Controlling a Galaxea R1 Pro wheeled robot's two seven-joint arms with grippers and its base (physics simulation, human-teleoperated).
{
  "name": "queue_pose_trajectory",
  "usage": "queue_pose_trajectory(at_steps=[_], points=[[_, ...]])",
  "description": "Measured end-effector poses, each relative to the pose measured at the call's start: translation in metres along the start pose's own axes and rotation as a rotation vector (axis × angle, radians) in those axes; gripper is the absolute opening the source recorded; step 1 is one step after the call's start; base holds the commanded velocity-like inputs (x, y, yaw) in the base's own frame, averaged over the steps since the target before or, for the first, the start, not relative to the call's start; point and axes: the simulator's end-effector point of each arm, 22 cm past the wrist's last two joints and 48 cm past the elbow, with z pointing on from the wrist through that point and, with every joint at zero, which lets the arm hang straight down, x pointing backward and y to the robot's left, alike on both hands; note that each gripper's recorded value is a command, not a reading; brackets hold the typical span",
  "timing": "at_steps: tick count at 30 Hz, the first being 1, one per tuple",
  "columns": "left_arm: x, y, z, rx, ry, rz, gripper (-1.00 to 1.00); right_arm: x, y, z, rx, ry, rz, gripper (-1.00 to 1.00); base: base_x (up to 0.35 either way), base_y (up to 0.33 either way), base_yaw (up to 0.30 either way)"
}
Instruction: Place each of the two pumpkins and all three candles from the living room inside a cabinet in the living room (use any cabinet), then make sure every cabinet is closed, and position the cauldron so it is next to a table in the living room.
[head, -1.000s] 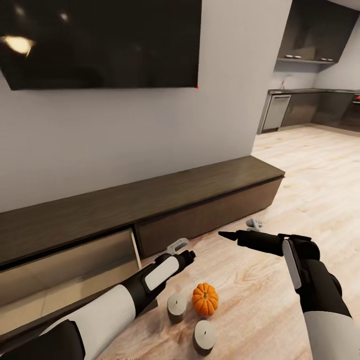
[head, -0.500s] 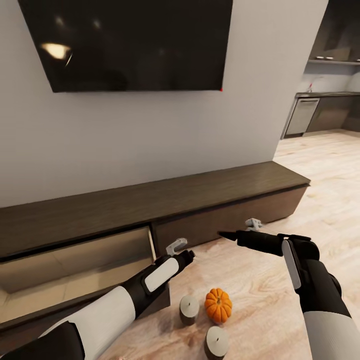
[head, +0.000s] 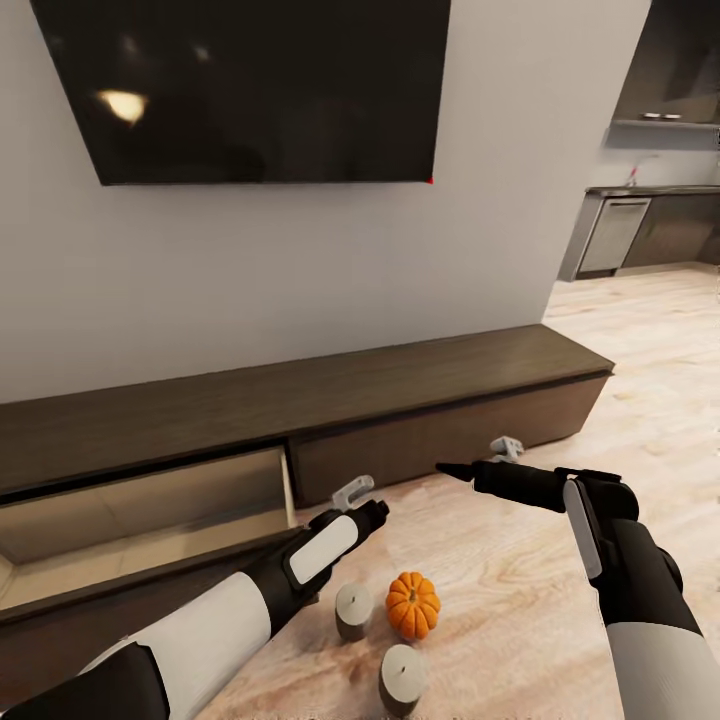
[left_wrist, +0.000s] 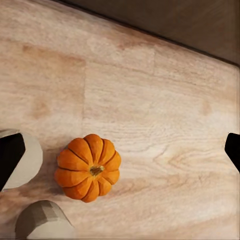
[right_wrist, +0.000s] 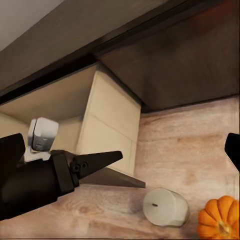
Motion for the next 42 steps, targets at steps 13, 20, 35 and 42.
queue_pose_trajectory(at_steps=[13, 20, 35, 42], points=[[0.013, 0.026, 0.006, -0.051, 0.021, -0.002, 1.0, 0.001, -0.019, 0.0, 0.087, 0.001, 0.0, 1.0, -0.046, -0.158, 0.0], [0.022, 0.067, 0.014, -0.15, 0.047, 0.006, 1.0, 0.008, -0.028, 0.009, 0.166, 0.031, -0.024, 1.0, 0.0, -0.002, 0.0], [0.032, 0.099, 0.006, -0.306, 0.034, 0.151, 1.0, 0.018, -0.037, 0.019, 0.261, 0.074, -0.072, 1.0, 0.0, 0.0, 0.0], [0.028, 0.1, 0.005, -0.318, 0.015, 0.139, 1.0, 0.018, -0.037, 0.018, 0.262, 0.074, -0.073, 1.0, 0.0, 0.0, -0.012]])
